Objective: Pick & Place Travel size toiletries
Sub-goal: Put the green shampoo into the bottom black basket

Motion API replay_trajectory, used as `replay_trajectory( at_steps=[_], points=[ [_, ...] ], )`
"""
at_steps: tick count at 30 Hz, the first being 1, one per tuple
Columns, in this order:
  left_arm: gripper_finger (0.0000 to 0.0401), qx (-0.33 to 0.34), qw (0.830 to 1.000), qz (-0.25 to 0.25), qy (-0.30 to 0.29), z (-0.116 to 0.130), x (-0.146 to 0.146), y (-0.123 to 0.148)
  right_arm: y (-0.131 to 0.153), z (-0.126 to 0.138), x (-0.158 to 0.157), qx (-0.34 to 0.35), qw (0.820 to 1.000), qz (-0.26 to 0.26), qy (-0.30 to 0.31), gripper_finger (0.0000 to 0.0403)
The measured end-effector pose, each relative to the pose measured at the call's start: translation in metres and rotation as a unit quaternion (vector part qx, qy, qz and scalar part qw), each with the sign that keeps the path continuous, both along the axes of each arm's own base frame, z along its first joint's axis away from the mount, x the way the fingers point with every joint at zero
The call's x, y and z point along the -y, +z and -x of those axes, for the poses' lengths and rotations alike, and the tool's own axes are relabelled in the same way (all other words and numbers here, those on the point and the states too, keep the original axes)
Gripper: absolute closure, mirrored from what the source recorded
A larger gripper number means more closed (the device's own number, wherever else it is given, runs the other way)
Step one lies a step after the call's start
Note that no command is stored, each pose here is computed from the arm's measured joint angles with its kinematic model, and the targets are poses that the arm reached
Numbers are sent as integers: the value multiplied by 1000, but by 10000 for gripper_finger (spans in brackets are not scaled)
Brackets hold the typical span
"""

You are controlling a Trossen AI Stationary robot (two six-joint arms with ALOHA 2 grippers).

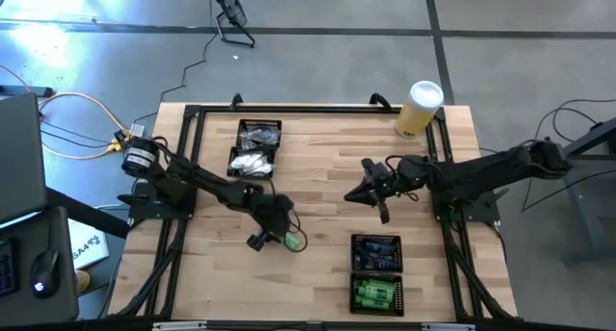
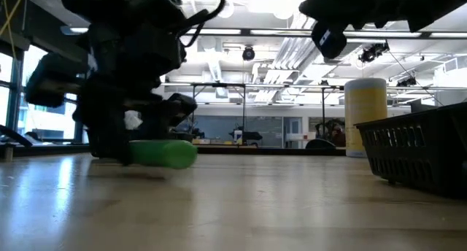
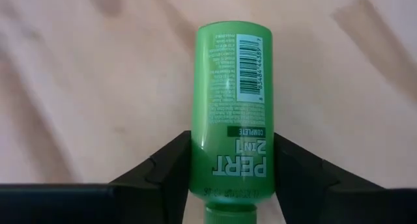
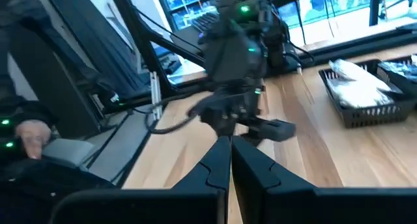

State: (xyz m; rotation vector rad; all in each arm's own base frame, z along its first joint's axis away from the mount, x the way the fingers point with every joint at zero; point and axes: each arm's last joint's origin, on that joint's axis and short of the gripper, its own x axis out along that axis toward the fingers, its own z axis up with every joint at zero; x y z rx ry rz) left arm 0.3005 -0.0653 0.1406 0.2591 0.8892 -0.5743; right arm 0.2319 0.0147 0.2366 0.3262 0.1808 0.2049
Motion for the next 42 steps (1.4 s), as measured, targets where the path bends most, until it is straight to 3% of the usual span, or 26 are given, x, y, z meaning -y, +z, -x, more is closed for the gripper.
replay_trajectory(
  at_steps=[11, 19, 24, 32, 37, 42],
  points=[
    [228, 53, 998, -33, 12, 12, -35, 41, 11, 9, -6, 21, 999, -5, 38, 396],
    [228, 190, 977, -78, 60, 21, -63, 92, 13, 10, -14, 39, 998, 10, 51, 396],
    [228, 289, 949, -84, 91, 24, -73, 122, 20, 9, -13, 84, 995, 50, 36, 396],
    [228, 374, 918, -81, 106, 26, -77, 145, 27, 8, -10, 120, 990, 66, -14, 396],
    [228, 376, 917, -73, 111, 25, -77, 145, 23, 4, -7, 116, 985, 105, -72, 385],
    [228, 387, 912, -68, 115, 25, -77, 148, 17, -3, -5, 107, 981, 110, -118, 321]
  ],
)
